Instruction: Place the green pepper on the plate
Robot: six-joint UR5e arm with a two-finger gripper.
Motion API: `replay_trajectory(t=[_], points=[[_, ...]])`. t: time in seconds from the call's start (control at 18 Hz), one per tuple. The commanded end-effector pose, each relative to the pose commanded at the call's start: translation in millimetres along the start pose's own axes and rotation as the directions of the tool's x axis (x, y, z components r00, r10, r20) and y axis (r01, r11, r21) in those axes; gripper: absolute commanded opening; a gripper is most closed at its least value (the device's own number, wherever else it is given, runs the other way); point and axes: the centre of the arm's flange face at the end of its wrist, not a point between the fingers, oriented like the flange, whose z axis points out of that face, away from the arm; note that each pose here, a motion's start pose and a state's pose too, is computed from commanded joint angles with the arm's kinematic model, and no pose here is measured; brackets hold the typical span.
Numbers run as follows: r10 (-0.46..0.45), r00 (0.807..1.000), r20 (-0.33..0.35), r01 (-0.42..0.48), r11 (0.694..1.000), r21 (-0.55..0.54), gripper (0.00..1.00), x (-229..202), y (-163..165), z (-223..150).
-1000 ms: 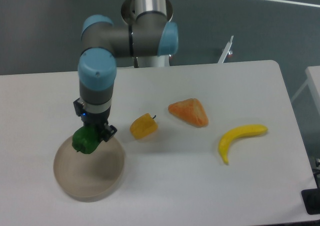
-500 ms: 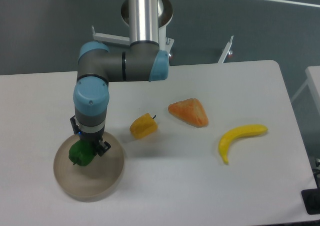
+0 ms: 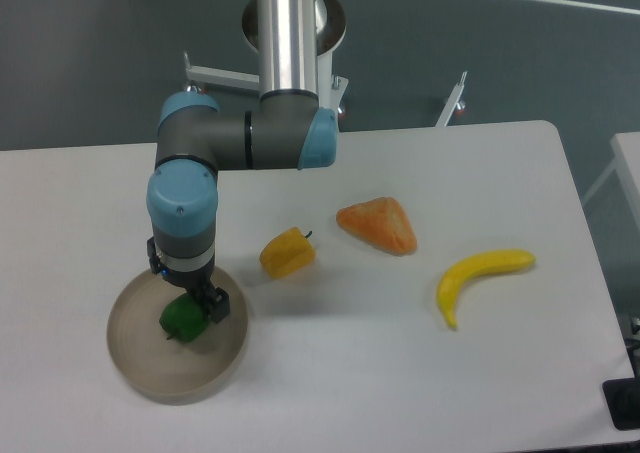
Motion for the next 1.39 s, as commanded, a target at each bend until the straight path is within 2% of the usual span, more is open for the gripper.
replay_trajectory(t=[0.22, 0.44, 0.56, 0.67, 0.83, 0.94, 1.11, 1.39], points=[[-0.009, 0.999, 0.04, 0.009, 1.0, 0.006, 1.0, -6, 6, -22], [-0.043, 0.994, 0.103, 0.044, 0.999, -0.005, 1.0, -48, 53, -63], [0.015, 0.996, 0.092, -0.012, 0.999, -0.031, 1.0, -67, 79, -74], [0.023, 0.997, 0.078, -0.02, 0.999, -0.047, 1.0, -95, 118, -87], [0.06, 0.996, 0.062, -0.056, 0.996, -0.064, 1.0, -120, 156, -100], [0.071, 0.996, 0.05, -0.067, 0.995, -0.077, 1.0, -136, 180, -99], [0.151, 0.988, 0.028, -0.148, 0.985, -0.091, 1.0, -165, 225, -96], [0.21, 0.978, 0.022, -0.207, 0.974, -0.096, 1.0, -195, 274, -98]])
